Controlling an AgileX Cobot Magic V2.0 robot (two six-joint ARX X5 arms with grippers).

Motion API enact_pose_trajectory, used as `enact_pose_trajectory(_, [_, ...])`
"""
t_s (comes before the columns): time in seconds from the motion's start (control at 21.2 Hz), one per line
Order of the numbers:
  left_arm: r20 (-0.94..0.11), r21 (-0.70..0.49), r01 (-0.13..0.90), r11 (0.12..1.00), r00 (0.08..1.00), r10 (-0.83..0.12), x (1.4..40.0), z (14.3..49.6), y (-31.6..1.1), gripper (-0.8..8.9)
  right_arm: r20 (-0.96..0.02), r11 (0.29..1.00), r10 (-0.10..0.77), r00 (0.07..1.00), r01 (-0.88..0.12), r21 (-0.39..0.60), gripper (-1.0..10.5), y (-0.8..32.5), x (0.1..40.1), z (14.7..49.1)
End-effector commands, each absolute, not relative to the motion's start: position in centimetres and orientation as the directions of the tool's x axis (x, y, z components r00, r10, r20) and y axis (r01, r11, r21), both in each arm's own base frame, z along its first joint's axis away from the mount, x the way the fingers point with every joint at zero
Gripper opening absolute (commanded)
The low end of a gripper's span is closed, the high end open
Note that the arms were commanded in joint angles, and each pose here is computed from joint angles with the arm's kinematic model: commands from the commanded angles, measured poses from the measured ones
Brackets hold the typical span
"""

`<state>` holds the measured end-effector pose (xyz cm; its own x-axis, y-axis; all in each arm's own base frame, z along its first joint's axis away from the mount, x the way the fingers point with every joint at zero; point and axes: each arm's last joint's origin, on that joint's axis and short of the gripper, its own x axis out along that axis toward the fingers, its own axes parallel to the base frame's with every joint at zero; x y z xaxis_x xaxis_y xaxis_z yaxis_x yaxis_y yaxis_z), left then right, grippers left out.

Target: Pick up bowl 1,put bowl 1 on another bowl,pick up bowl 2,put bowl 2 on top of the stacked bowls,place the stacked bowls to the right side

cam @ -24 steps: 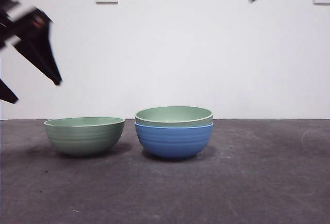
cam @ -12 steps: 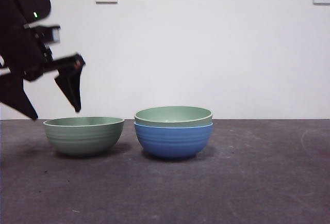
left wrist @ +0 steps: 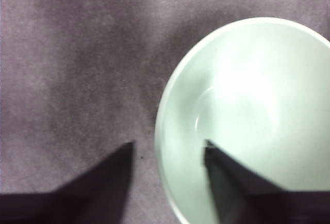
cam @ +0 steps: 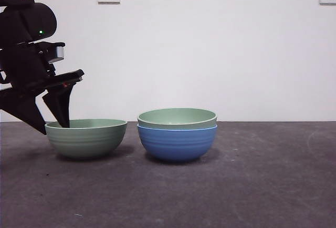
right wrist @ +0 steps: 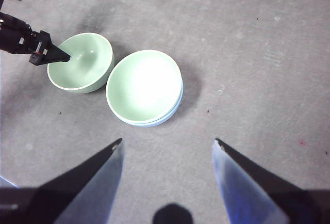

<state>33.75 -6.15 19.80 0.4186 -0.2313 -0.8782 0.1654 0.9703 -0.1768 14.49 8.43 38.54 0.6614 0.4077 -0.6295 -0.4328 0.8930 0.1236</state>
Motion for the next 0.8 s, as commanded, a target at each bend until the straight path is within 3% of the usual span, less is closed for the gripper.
enact_pose_trajectory(0.05, [-0.88, -0.177, 0.169, 0.97, 0.413, -0.233, 33.7, 19.6, -6.3, 0.17, -0.631, 0.892, 0.405, 0.662, -0.436, 0.115, 2.9, 8.5, 14.5, 38.5])
enact_pose_trajectory(0.42, [-0.867, -0.179, 0.176, 0.968, 0.437, -0.24, 33.9, 20.5, -6.3, -0.08, -0.65, 0.894, 0.397, 0.648, -0.434, 0.113, 2.9, 8.4, 14.4, 38.3])
enact_pose_trajectory(0.61, [-0.831, -0.179, 0.222, 0.959, 0.487, -0.268, 33.5, 24.7, -7.5, -0.08, -0.65, 0.893, 0.397, 0.648, -0.436, 0.111, 2.9, 8.4, 14.4, 38.3])
enact_pose_trajectory(0.8, [-0.795, -0.164, 0.342, 0.925, 0.51, -0.329, 32.9, 29.2, -11.0, -0.08, -0.65, 0.893, 0.397, 0.648, -0.436, 0.111, 2.9, 8.4, 14.4, 38.3])
